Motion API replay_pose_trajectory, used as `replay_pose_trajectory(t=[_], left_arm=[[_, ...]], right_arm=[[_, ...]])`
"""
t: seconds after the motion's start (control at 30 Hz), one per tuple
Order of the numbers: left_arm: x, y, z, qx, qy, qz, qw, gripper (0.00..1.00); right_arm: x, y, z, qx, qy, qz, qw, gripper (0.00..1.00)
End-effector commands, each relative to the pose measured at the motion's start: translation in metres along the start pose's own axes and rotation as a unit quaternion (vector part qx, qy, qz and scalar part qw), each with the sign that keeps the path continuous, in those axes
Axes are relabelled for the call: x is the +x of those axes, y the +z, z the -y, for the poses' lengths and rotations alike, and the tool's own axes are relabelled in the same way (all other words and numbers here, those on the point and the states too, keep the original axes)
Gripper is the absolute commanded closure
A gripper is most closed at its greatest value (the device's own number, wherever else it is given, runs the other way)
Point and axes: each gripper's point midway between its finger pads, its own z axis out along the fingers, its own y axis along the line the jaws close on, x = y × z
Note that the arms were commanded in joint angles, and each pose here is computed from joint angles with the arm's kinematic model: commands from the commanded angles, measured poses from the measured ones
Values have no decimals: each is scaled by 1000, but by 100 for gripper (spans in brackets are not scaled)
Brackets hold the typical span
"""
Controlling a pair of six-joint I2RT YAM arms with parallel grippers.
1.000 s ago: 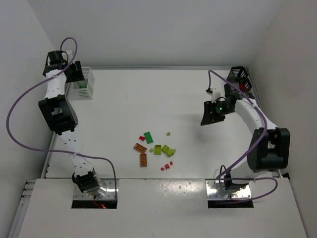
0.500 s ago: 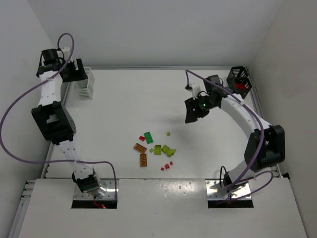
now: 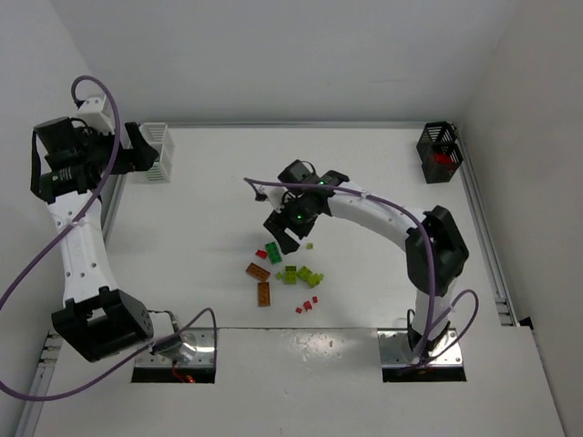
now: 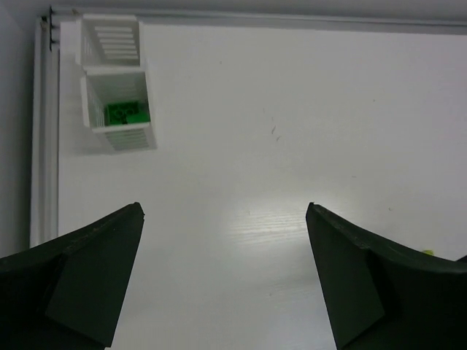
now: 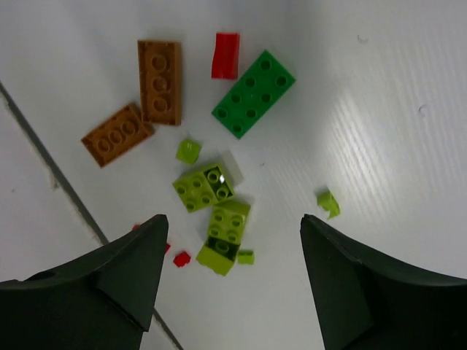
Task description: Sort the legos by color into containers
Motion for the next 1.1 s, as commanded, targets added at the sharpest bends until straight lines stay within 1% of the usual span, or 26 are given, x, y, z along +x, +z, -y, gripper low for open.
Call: replay_pose_trajectory(t=[0.0, 0.03, 0.07, 0.13, 0.23, 0.27, 0.3, 0.33, 0.37, 0.43, 0.47, 0.5, 0.83, 0.9, 1.07], left_arm=[[21, 3, -5, 16, -61, -25, 998, 0], [23, 2, -2, 24, -64, -28, 997, 0], [28, 2, -9, 21, -80, -32, 996, 0], [29, 3, -8, 38, -93, -33, 994, 0], [31, 4, -8, 58, -109, -34, 992, 0], [32, 7, -7, 65, -113, -37, 991, 0], [31, 5, -6, 74, -115, -35, 990, 0], [33, 7, -5, 80, -123, -38, 988, 0], [33, 7, -5, 80, -123, -38, 988, 0], [33, 7, -3, 87, -123, -38, 988, 0], [33, 7, -3, 87, -123, -38, 988, 0], [33, 7, -3, 87, -123, -38, 988, 0], [33, 7, -3, 87, -123, -38, 988, 0], [33, 7, -3, 87, -123, -38, 988, 0], [33, 6, -7, 83, -121, -36, 989, 0]], right_arm=[[-50, 4, 7, 62, -25, 45, 997, 26], [-55, 9, 8, 78, -28, 45, 996, 26], [-66, 12, 0, 80, -42, 51, 995, 26], [-67, 32, -7, 88, -55, 34, 994, 26], [-81, 44, -16, 89, -76, 44, 992, 26], [-79, 54, -18, 87, -88, 34, 992, 28], [-87, 57, -24, 84, -95, 40, 991, 31], [-86, 62, -22, 83, -99, 32, 991, 34], [-87, 74, -24, 80, -102, 27, 991, 36], [-81, 83, -22, 79, -104, 12, 991, 40], [-83, 87, -21, 79, -105, 15, 991, 45], [-82, 92, -24, 77, -109, 14, 991, 46], [-82, 116, -17, 81, -108, 9, 991, 46], [-73, 124, -17, 74, -106, -5, 992, 46], [-66, 133, -17, 68, -109, -15, 992, 46]])
